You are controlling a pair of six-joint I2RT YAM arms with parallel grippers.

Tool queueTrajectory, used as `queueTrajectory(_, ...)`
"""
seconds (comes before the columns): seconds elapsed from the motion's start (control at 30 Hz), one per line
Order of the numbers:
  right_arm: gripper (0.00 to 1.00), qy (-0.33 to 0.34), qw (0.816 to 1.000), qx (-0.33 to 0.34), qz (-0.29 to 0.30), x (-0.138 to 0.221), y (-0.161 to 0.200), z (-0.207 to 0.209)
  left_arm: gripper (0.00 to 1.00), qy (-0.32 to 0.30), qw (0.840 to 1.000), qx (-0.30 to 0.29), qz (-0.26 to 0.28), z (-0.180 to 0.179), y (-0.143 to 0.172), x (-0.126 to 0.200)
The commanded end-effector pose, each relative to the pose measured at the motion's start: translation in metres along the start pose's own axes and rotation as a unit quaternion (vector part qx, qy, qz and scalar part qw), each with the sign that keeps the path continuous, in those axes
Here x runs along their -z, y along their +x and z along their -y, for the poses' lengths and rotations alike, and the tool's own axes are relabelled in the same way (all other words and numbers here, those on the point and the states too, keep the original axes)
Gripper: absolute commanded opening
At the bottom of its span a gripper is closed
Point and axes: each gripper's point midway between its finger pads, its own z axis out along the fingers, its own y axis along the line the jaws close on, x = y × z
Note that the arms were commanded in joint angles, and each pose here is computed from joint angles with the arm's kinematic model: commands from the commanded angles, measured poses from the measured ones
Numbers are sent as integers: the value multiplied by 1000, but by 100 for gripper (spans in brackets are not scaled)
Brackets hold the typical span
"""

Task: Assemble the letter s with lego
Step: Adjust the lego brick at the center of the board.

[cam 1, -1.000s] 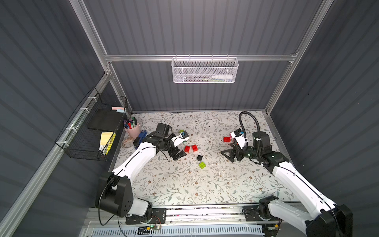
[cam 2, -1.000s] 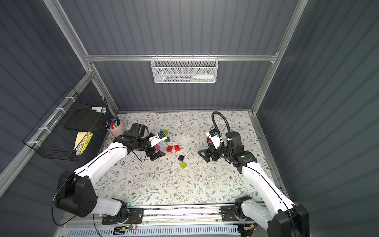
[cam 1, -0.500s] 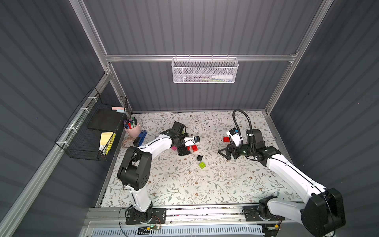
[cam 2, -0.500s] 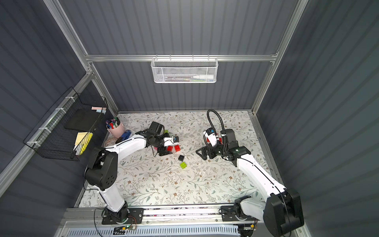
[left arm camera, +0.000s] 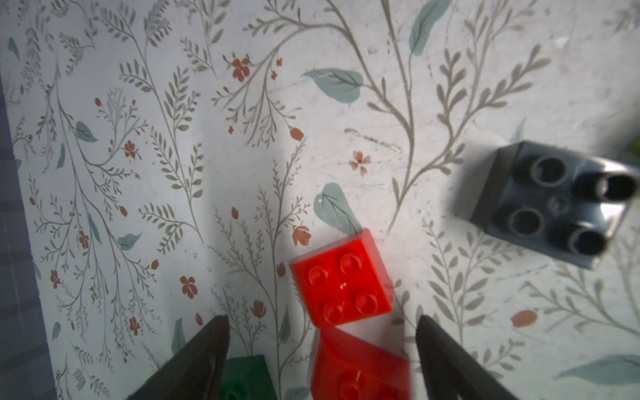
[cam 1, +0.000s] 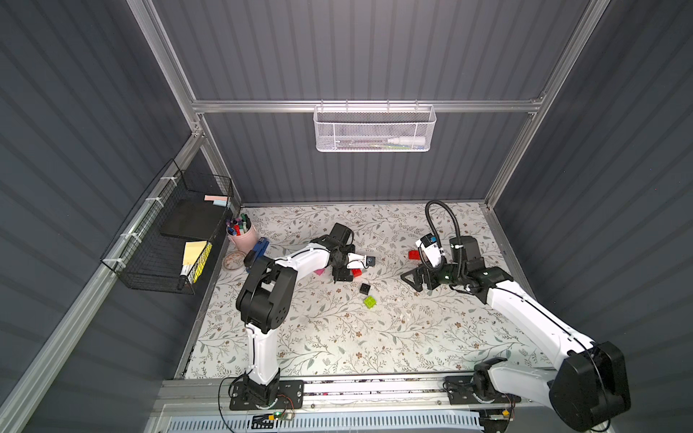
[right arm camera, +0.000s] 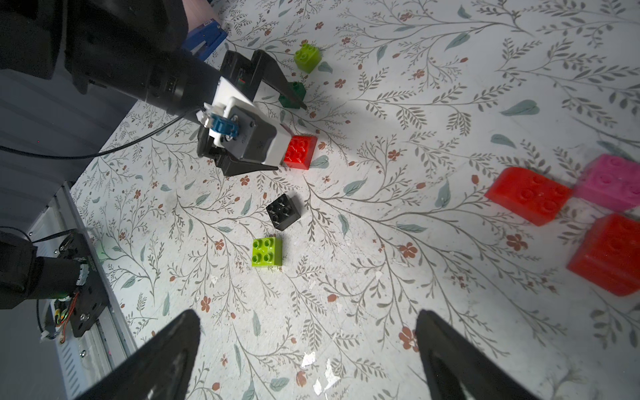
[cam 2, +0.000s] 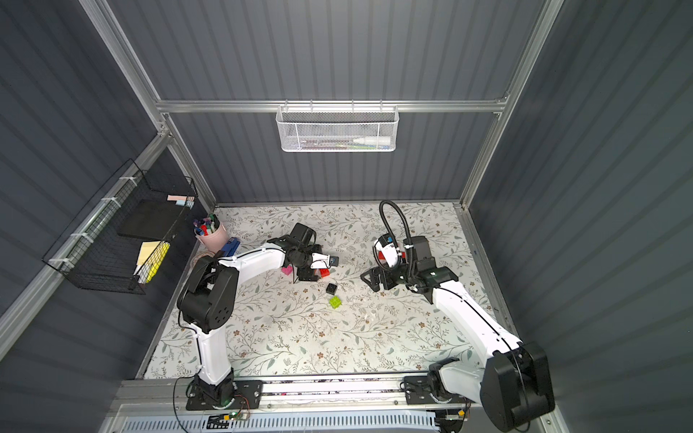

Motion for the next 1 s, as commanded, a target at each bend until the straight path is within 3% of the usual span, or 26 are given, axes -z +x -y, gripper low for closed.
queueTrajectory(0.0, 99, 5, 1000, 6, 6, 4, -9, 1, 85, -3, 999, -29, -18, -4, -2, -4)
queueTrajectory(0.77, 99, 5, 1000, -5, -3, 6, 0, 8, 75, 14, 999, -25, -24, -11, -24, -31)
queueTrajectory(0.97, 99, 0, 1000, -11, -4, 7, 2, 9, 65, 39, 999, -5, -30, -9, -25, -35)
